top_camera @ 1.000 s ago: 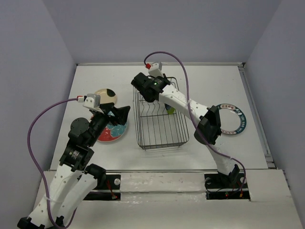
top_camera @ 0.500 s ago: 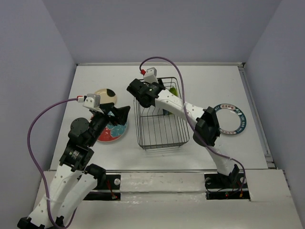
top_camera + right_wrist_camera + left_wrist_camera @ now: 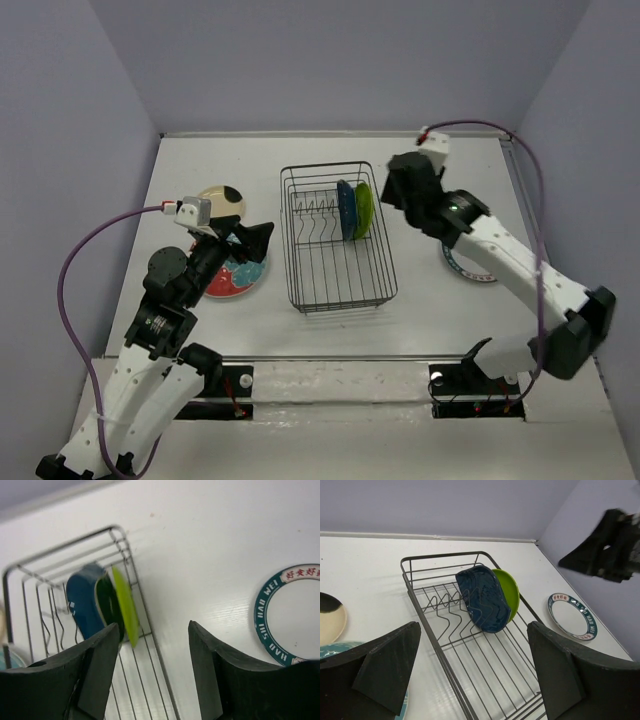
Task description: Load the plates into the dish rack
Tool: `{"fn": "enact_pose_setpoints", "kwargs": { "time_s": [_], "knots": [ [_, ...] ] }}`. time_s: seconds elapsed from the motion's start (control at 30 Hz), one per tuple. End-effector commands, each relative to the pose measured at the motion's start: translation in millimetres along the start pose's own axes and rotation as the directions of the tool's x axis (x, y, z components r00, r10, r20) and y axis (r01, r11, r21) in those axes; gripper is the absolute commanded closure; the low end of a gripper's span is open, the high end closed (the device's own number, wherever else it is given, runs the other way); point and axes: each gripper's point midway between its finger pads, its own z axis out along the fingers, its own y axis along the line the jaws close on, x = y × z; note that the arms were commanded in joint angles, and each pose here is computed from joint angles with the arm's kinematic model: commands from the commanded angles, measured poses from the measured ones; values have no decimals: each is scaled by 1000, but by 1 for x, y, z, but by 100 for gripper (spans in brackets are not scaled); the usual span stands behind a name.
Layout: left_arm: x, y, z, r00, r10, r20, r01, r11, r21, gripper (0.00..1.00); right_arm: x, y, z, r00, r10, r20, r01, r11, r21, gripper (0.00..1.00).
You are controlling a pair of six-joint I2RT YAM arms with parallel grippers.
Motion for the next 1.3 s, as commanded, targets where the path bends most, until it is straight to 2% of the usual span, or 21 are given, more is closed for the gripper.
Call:
{"fn": "enact_pose_setpoints", "kwargs": {
  "time_s": [0.0, 0.07, 0.1, 0.17, 0.2, 0.3, 0.4, 0.47, 0.57, 0.73, 0.9, 1.07, 1.1, 1.2, 1.23, 1.27],
  "knots": [
    [-32, -17, -5, 996, 2, 85, -7, 999, 53, 1, -31, -78, 3, 914, 390, 108, -385, 920, -69, 37],
    [-33, -19, -6, 996, 1, 89, -6, 998, 63, 1, -2, -129, 3, 875, 473, 107, -475, 880, -7, 35],
    [-33, -20, -7, 996, 2, 89, -8, 998, 66, 1, 2, -174, 9, 835, 528, 154, -542, 837, 75, 33],
    [-34, -22, -8, 996, 0, 91, -7, 997, 75, 1, 33, -209, 12, 801, 582, 140, -597, 792, 127, 32],
    [-35, -23, -8, 996, -1, 93, -6, 997, 77, 1, 33, -245, 5, 754, 621, 215, -655, 737, 169, 31],
    [-35, -24, -9, 995, 0, 97, -8, 997, 80, 1, 60, -277, 8, 699, 684, 211, -715, 668, 207, 30],
    [-35, -25, -10, 995, 1, 98, -10, 996, 85, 1, 109, -310, 19, 625, 760, 177, -773, 572, 275, 29],
    [-36, -28, -11, 995, 0, 98, -10, 996, 94, 1, 125, -327, 23, 572, 803, 169, -809, 518, 279, 29],
    [-36, -29, -12, 995, 1, 100, -11, 995, 99, 1, 149, -336, 28, 531, 836, 139, -830, 479, 287, 27],
    [-35, -30, -12, 996, 2, 95, -12, 995, 103, 1, 173, -333, 46, 517, 855, 45, -825, 484, 292, 26],
    [-33, -30, -11, 996, 4, 88, -13, 994, 104, 1, 188, -321, 60, 471, 882, -19, -850, 459, 256, 28],
    [-33, -30, -10, 996, 4, 88, -13, 995, 101, 1, 201, -311, 74, 421, 905, -70, -877, 425, 225, 40],
    [-33, -30, -10, 996, 6, 86, -14, 995, 100, 1, 197, -313, 77, 424, 904, -58, -881, 426, 208, 50],
    [-32, -29, -10, 996, 6, 84, -14, 995, 99, 1, 201, -312, 81, 411, 909, -64, -886, 415, 206, 56],
    [-32, -29, -9, 997, 4, 82, -12, 995, 98, 1, 199, -313, 82, 413, 909, -57, -887, 416, 199, 61],
    [-32, -29, -9, 997, 6, 81, -14, 995, 98, 1, 200, -313, 82, 409, 911, -56, -889, 412, 199, 69]
  ]
}}
